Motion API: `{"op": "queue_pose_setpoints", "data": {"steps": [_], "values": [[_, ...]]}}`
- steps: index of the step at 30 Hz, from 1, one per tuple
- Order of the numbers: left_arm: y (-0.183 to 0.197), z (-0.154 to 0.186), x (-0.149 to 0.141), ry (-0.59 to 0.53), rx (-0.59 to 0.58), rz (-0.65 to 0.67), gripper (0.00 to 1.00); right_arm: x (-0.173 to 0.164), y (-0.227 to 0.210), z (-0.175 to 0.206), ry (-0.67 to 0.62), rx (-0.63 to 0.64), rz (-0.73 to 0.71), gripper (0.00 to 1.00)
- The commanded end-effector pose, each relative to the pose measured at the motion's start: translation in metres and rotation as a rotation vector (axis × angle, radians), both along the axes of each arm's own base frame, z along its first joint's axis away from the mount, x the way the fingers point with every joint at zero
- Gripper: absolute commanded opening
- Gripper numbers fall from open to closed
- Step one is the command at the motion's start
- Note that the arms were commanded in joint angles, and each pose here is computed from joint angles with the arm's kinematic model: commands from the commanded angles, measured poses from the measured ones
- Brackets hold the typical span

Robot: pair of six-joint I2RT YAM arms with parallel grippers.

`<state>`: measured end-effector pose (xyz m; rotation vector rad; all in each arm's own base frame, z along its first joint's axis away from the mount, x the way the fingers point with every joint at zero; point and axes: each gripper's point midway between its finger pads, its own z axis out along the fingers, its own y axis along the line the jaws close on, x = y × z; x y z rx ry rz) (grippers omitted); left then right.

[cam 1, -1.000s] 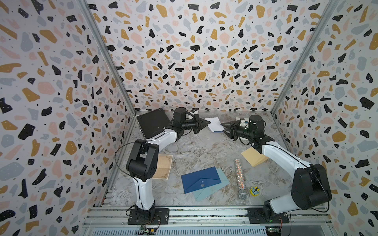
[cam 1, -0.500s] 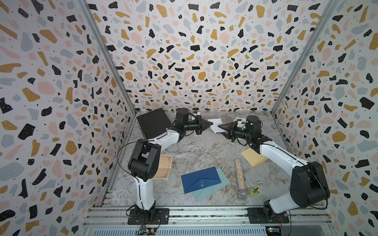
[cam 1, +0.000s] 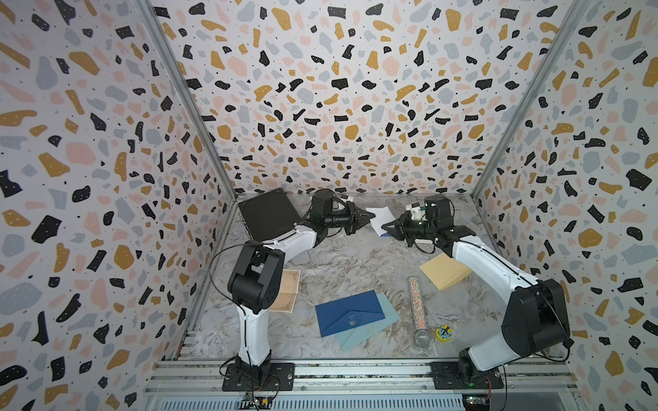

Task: Take the letter paper out of the envelope
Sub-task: Unfold the letter paper.

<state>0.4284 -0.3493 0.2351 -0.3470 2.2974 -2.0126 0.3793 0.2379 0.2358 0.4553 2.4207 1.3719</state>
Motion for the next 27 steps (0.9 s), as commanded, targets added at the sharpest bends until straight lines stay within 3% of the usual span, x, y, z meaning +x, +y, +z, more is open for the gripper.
{"op": "queue_pose_setpoints", "data": {"steps": [1, 6, 10, 16, 21, 27], "values": [[0.013, 0.038, 0.007, -0.052, -0.002, 0.068, 0.36, -0.014, -0.032, -0.002, -0.203, -0.388, 0.138, 0.0], [0.03, 0.032, 0.002, -0.016, 0.129, 0.066, 0.49, -0.011, -0.06, 0.0, -0.527, -0.742, 0.267, 0.0], [0.033, 0.027, -0.002, 0.045, 0.139, 0.075, 0.55, -0.018, -0.051, 0.0, -0.8, -0.955, 0.395, 0.0], [0.034, 0.028, -0.01, 0.037, 0.155, 0.055, 0.61, -0.026, -0.034, 0.008, -1.322, -1.131, 0.507, 0.0], [0.025, 0.017, -0.034, 0.017, 0.191, -0.051, 0.6, -0.034, -0.022, -0.004, -1.374, -1.118, 0.678, 0.0], [0.032, -0.003, -0.058, -0.014, 0.326, -0.15, 0.58, -0.036, -0.012, -0.006, -1.409, -1.079, 0.733, 0.0]]}}
